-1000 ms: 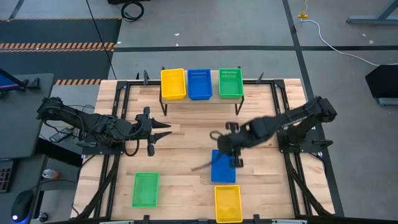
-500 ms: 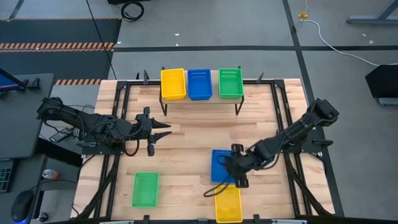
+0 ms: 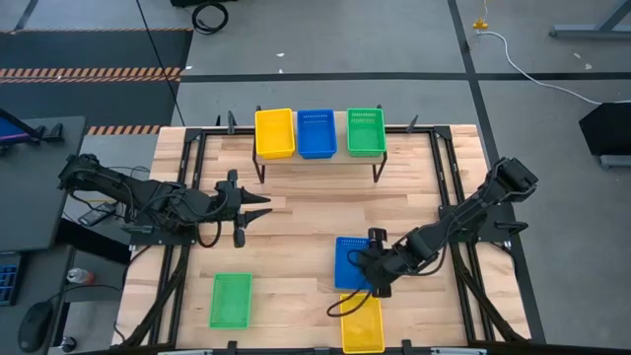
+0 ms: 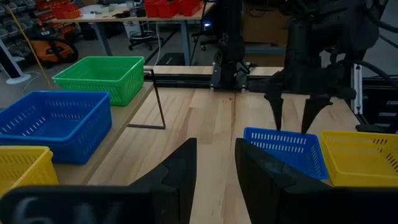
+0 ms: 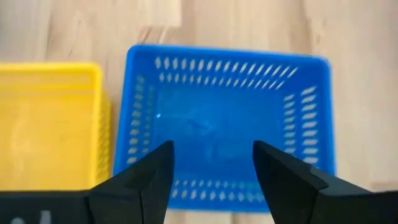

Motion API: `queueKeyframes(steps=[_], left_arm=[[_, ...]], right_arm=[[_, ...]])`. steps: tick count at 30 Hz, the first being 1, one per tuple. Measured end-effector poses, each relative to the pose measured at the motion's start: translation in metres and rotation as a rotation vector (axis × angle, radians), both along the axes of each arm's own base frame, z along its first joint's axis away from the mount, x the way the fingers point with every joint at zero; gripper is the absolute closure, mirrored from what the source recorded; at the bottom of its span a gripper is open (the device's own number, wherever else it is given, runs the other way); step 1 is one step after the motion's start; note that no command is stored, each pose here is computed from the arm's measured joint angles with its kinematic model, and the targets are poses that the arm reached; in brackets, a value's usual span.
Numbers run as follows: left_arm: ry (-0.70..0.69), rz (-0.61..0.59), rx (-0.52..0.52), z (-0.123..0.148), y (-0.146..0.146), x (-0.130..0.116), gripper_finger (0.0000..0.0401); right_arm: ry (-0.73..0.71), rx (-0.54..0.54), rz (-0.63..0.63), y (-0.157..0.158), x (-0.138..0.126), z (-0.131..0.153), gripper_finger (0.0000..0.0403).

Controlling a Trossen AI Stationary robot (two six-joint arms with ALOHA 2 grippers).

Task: Stack baskets on shelf by color
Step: Stack the blue basket on the other blue baskets on the shelf

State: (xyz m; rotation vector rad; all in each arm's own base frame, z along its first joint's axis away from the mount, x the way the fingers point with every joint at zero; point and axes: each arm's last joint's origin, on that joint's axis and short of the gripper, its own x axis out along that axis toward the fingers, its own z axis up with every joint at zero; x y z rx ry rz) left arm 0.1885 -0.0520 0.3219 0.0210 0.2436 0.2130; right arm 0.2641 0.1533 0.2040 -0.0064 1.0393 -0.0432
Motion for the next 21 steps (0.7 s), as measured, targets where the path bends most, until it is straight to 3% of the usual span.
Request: queueKeyframes(steps=[7,21], left_arm=[[0.000,0.001,-0.002,0.000,0.000,0.000,0.0284],[0.016,0.003,-0.003,-0.002,0.000,0.000,0.0284]], right_arm=[[0.003,0.021,-0.056,-0.025,0.018,-0.003,0.0190],[0.163,0.012,-0.043,-0.050,0.043,-0.048,0.0194]])
